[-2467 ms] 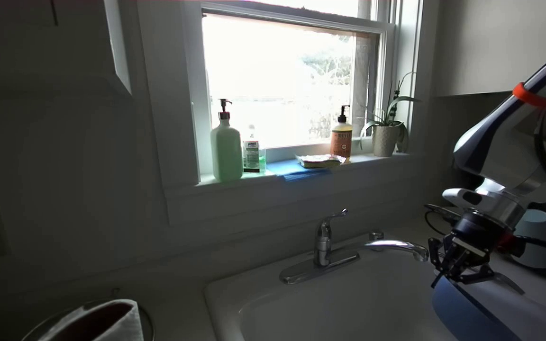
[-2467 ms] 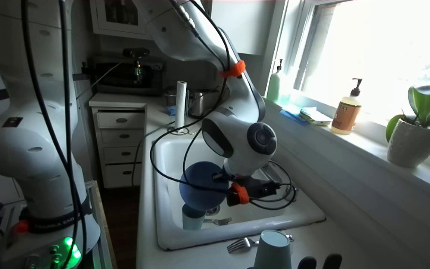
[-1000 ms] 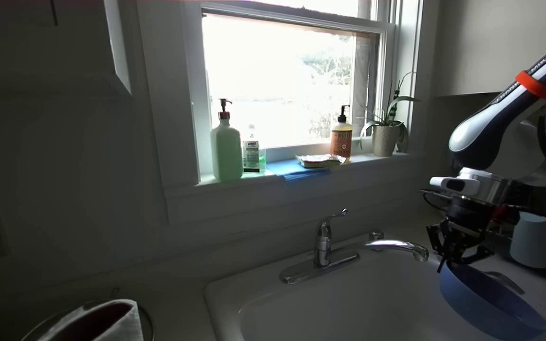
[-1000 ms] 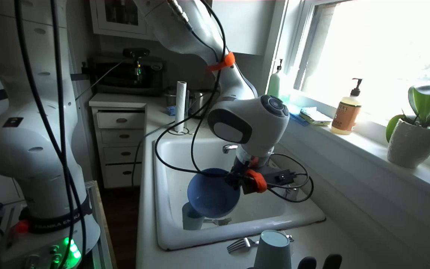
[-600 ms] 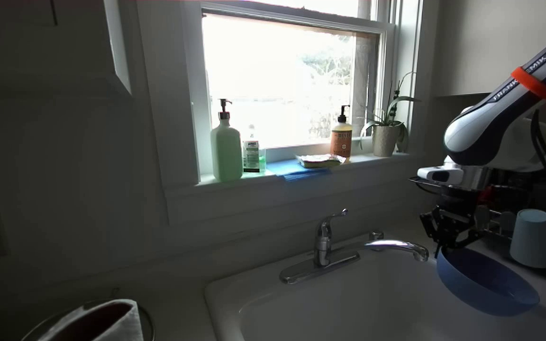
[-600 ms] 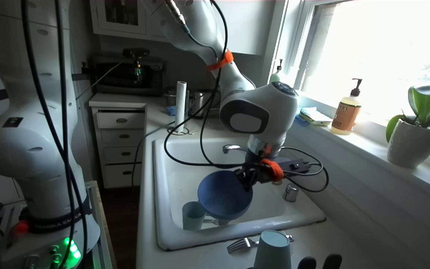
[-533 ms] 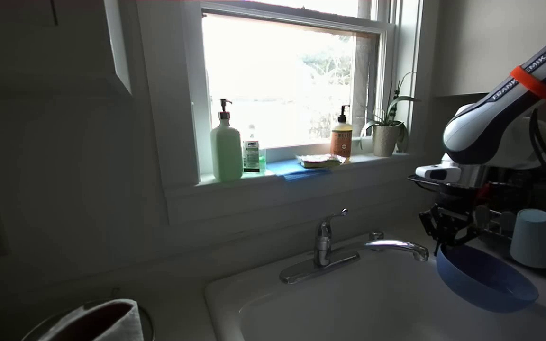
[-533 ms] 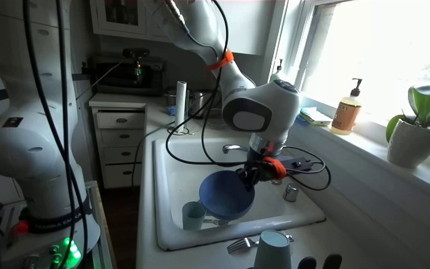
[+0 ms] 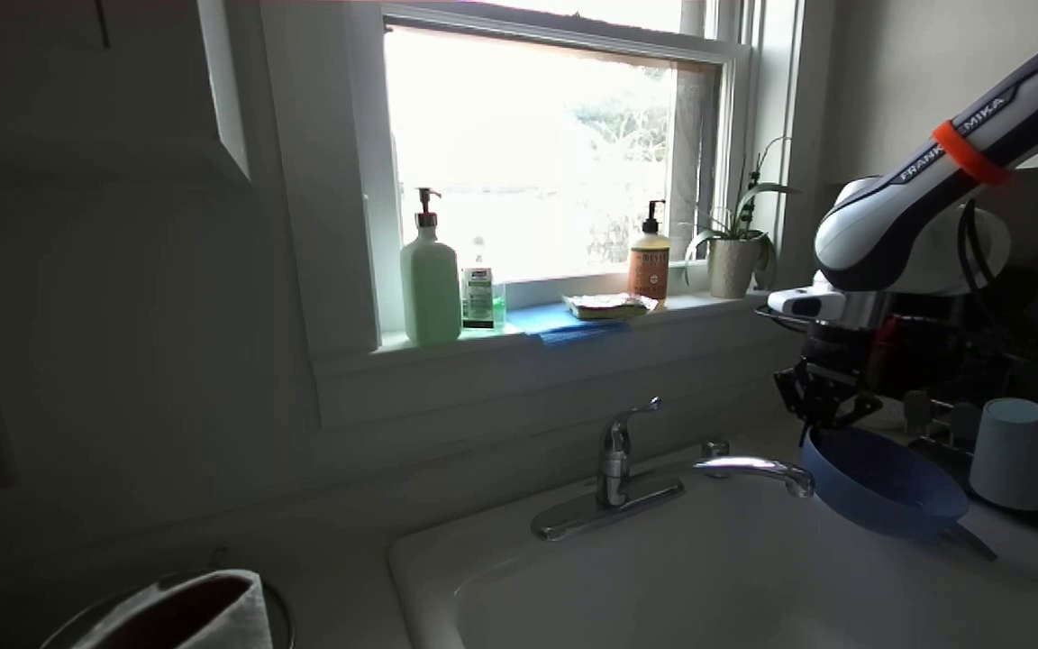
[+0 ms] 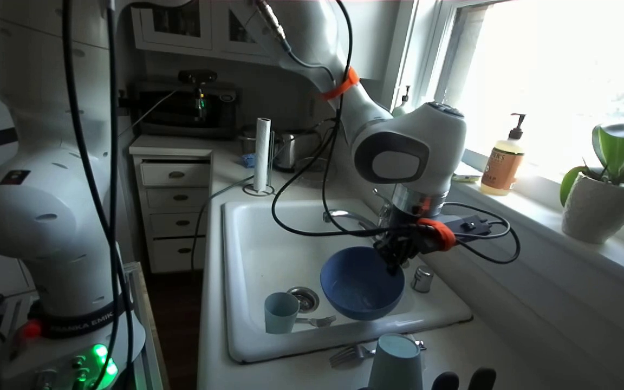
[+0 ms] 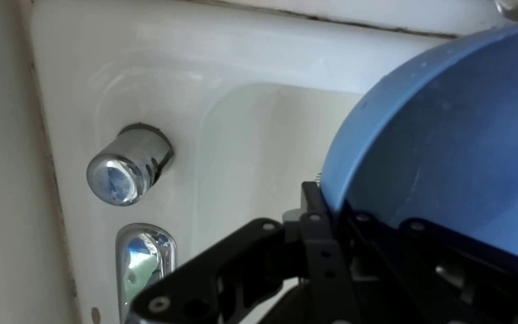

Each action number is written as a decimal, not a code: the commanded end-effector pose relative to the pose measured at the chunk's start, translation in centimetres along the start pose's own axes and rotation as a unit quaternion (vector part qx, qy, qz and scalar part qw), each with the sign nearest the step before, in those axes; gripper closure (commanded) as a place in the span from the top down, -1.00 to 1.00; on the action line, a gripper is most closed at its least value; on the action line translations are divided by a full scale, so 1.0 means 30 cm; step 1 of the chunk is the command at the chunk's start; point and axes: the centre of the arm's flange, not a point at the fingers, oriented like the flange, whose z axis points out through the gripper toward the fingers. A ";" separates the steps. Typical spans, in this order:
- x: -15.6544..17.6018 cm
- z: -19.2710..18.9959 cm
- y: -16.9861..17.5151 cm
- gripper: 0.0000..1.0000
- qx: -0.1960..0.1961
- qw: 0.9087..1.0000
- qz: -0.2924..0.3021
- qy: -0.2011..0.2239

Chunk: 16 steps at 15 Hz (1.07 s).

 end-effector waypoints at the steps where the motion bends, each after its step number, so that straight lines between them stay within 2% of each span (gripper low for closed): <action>1: -0.005 0.003 0.005 -0.89 0.000 1.000 0.001 -0.001; 3: -0.005 0.009 0.007 -0.97 0.001 1.000 0.001 -0.001; 8: -0.084 -0.035 0.127 -0.97 -0.010 0.999 0.039 -0.014; 12: -0.230 -0.044 0.200 -0.97 -0.008 0.995 0.099 -0.028; 16: -0.370 -0.014 0.218 -0.97 0.004 0.989 0.148 -0.027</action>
